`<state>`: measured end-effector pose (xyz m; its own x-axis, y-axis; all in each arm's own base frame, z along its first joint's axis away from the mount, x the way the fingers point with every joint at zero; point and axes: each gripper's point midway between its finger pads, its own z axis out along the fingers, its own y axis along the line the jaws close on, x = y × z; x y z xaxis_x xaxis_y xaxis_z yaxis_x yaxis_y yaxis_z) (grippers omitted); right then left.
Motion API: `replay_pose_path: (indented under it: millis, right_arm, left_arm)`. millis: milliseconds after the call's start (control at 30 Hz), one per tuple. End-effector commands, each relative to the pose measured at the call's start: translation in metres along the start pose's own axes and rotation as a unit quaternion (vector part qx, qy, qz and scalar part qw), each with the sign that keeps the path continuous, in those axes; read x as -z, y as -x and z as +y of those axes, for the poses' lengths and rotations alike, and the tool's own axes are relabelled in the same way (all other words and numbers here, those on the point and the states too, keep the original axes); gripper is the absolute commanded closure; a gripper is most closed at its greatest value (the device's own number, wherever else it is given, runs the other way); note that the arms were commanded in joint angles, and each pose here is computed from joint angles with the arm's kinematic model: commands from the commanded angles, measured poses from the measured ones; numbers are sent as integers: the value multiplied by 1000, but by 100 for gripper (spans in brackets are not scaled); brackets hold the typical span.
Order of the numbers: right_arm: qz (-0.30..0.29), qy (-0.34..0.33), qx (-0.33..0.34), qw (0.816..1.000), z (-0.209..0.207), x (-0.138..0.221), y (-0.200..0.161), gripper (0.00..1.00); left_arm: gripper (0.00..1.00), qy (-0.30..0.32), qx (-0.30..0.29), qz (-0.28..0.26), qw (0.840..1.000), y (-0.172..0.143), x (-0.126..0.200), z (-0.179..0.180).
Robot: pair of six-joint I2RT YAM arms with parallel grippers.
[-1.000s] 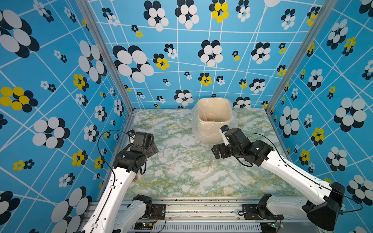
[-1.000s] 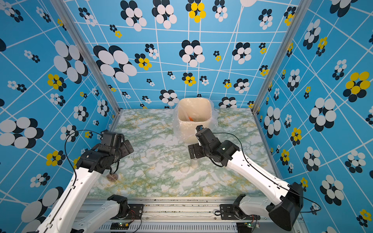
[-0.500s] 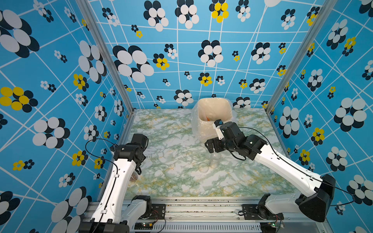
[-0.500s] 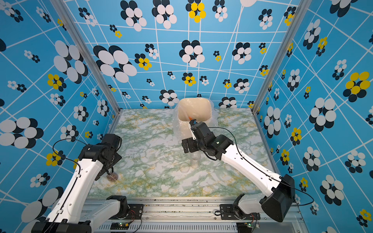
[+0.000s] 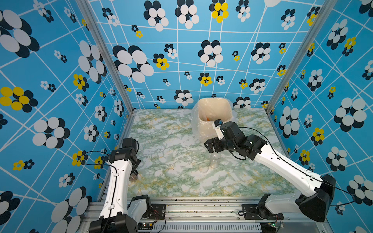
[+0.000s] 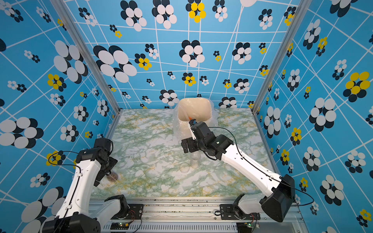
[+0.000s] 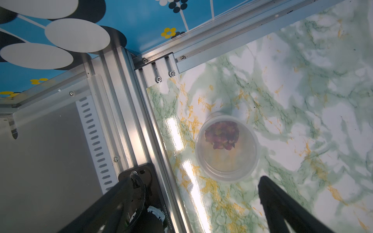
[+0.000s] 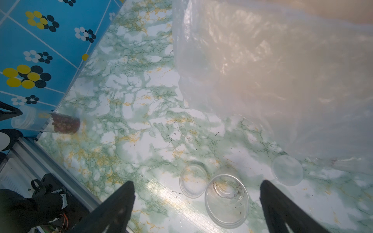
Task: Empty the moldy dried flower tea in the jars
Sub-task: Pick up the jar from the center of the board.
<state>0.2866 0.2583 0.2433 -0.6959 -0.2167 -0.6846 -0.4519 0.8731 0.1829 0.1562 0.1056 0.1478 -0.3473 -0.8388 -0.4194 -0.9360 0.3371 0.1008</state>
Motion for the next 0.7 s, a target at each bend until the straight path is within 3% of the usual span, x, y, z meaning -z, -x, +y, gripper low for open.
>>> replay_pose_path:
  millis: [0,333,667]
  right_arm:
    - [-9,10,7,1000,5,1,3,1]
    - [-5,8,8,1000,3,-5,-3,1]
    - [1,5,13,1000,1,-10,-10,1]
  left_arm:
    - [1,-7,-10,2,1000,3,-9,-9]
    - [8,-39,-18,19,999,8,-23,-32]
    - [16,-26,5,33,999,1,-35,-28]
